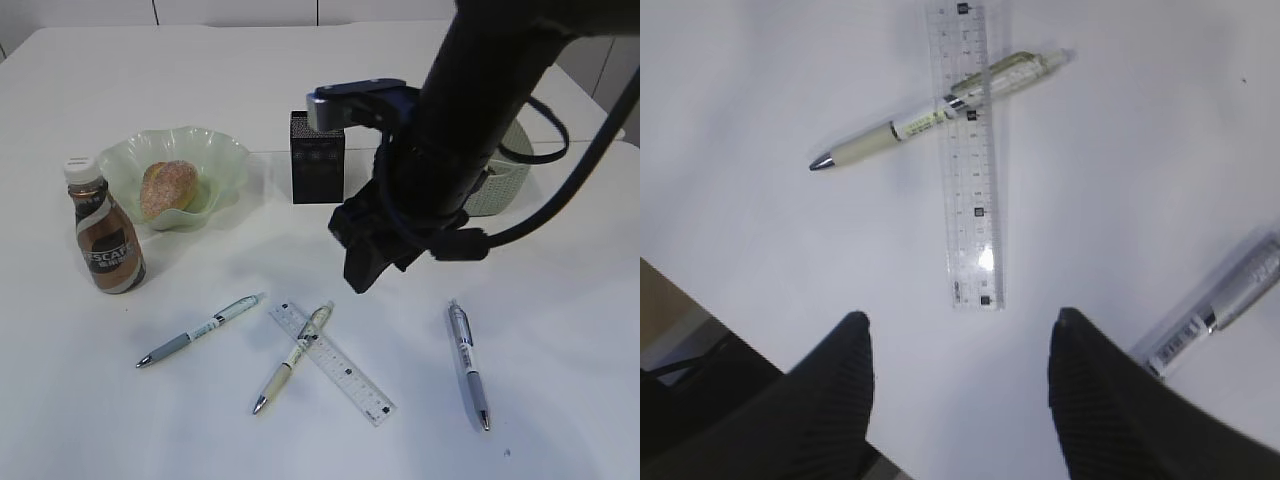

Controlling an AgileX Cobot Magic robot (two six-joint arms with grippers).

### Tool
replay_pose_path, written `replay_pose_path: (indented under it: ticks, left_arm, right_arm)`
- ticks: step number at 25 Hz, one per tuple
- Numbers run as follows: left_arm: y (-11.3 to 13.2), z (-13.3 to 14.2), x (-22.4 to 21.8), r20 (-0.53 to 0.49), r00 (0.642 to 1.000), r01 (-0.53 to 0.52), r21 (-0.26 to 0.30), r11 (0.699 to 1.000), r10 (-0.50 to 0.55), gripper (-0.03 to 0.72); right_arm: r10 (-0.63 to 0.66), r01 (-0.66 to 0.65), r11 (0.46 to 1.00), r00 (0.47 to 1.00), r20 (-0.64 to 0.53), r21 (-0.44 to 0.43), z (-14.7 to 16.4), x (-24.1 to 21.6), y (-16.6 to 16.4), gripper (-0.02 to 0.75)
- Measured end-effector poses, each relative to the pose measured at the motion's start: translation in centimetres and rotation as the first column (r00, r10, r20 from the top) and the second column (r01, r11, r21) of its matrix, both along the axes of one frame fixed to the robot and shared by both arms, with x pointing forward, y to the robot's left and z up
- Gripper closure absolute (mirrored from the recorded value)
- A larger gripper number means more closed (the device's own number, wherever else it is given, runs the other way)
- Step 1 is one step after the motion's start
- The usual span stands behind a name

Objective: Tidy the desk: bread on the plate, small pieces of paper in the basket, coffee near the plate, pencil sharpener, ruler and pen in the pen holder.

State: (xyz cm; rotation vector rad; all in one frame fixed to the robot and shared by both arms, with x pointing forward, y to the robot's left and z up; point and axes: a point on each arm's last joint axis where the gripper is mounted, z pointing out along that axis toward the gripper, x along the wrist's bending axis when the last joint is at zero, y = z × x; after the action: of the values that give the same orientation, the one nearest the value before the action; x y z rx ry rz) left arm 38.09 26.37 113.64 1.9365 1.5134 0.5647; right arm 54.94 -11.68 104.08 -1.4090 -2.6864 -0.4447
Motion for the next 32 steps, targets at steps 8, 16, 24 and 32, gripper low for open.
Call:
replay_pose_path:
  ticks: [8, 16, 24, 32]
  left_arm:
    - [0.2, 0.0, 0.0, 0.0, 1.0, -0.004, 0.022, 1.0, 0.004, 0.275]
    - [0.3, 0.0, 0.0, 0.004, 1.0, -0.008, 0.044, 0.999, 0.008, 0.275]
    - [0.3, 0.2, 0.3, 0.04, 0.999, -0.01, 0.035, 0.999, 0.008, 0.275]
    - [0.3, 0.3, 0.4, 0.06, 0.998, -0.011, 0.03, 0.999, 0.009, 0.275]
  right_arm:
    - [0.069, -0.068, 0.995, 0.998, 0.013, -0.072, -4.0, 0.9, 2.4, 0.293]
    - [0.068, -0.074, 0.99, 0.996, -0.049, -0.119, -8.0, 1.9, 2.9, 0.291]
    - [0.059, -0.063, 0.991, 0.998, -0.037, -0.118, -10.0, 2.7, 3.3, 0.291]
    - [0.044, -0.041, 0.997, 0.998, 0.043, -0.067, -9.9, 3.4, 3.8, 0.291]
